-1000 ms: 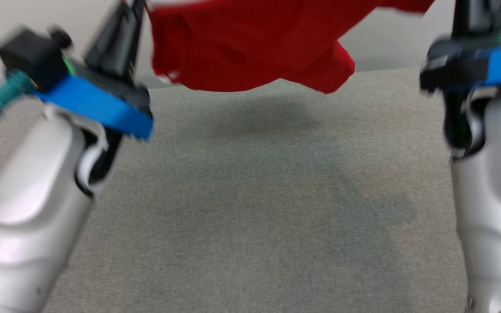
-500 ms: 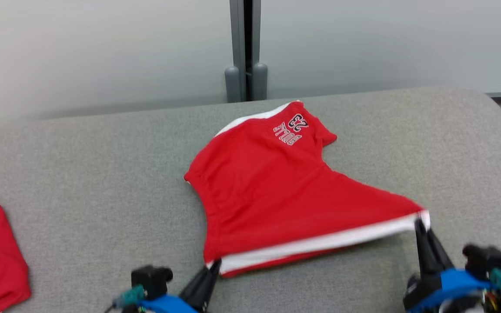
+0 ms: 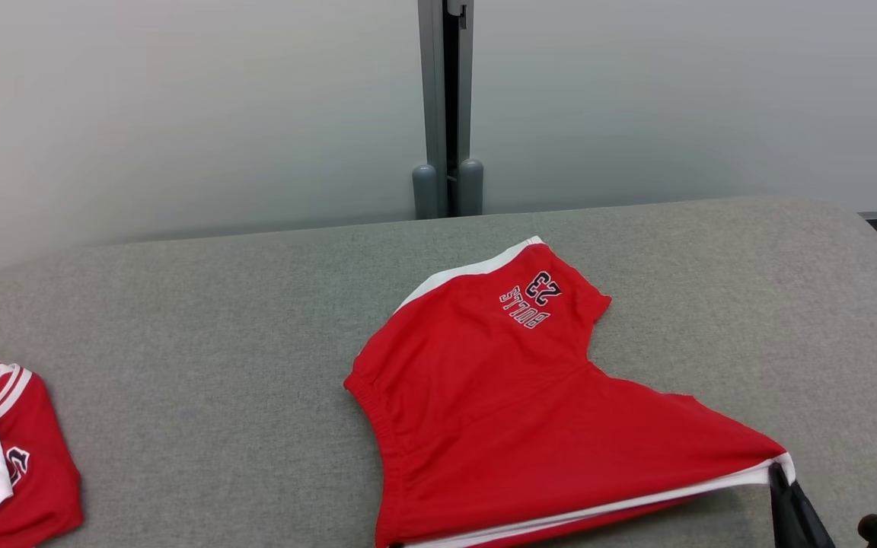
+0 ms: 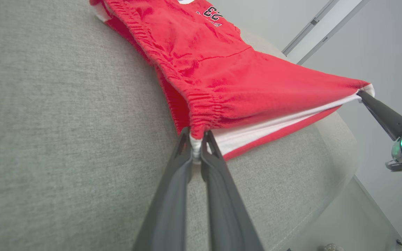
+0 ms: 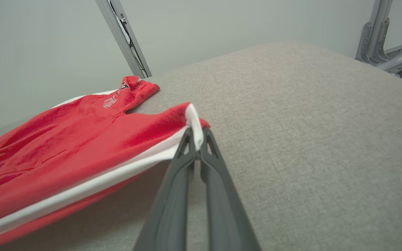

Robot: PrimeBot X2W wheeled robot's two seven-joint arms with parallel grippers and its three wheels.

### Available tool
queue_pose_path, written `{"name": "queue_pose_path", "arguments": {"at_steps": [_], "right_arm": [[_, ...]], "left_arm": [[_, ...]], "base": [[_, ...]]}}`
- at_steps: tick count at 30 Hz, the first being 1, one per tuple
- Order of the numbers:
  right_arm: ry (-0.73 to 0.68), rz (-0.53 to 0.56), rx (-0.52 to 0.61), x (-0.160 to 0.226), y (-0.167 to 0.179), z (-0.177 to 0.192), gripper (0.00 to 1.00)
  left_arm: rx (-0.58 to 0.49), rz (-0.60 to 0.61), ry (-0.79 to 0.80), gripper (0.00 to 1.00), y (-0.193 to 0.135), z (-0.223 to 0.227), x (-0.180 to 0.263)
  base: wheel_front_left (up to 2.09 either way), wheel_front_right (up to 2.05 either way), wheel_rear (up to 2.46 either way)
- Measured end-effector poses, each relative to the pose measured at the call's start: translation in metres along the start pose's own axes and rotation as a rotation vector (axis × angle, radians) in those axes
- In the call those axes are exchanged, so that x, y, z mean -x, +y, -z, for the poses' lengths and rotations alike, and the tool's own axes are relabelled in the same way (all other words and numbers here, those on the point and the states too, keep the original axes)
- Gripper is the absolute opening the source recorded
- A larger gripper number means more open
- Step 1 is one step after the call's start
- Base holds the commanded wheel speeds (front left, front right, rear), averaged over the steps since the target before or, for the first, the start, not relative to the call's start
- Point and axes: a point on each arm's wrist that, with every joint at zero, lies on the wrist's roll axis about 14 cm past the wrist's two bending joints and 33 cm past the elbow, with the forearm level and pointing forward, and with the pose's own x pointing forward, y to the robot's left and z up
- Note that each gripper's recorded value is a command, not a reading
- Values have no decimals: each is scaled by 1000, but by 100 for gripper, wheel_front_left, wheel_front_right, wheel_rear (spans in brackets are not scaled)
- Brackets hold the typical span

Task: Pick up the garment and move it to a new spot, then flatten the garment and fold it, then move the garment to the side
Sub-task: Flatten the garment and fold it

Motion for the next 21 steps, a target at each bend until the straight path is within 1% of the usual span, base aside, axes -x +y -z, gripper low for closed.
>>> {"name": "queue_pose_path", "arguments": {"at_steps": [5,8,11,15,18,21], "right_arm": [[-45,-23,-14,-10,8,-15,0],[-86,-69,-14,-31,26,-31,0],[-123,-128,8,-60,50,-49,0],[-148,-181,53,-106,74,-67,0],[-146,-211,83,-141,93,-73,0],[-132,-236,108,-174,110,-74,0]], "left_arm": [[14,-1,-88,0,-2,-25,-3],[-5,14,-163,0,-4,-54,-13],[-29,36,-223,0,-4,-84,-27],[-54,61,-272,0,-2,-118,-51],[-55,53,-301,0,8,-139,-67],[-48,28,-313,0,24,-152,-83]], "base": [[0,0,0],[0,0,0],[0,0,0],[0,0,0],[0,0,0],[0,0,0]]}}
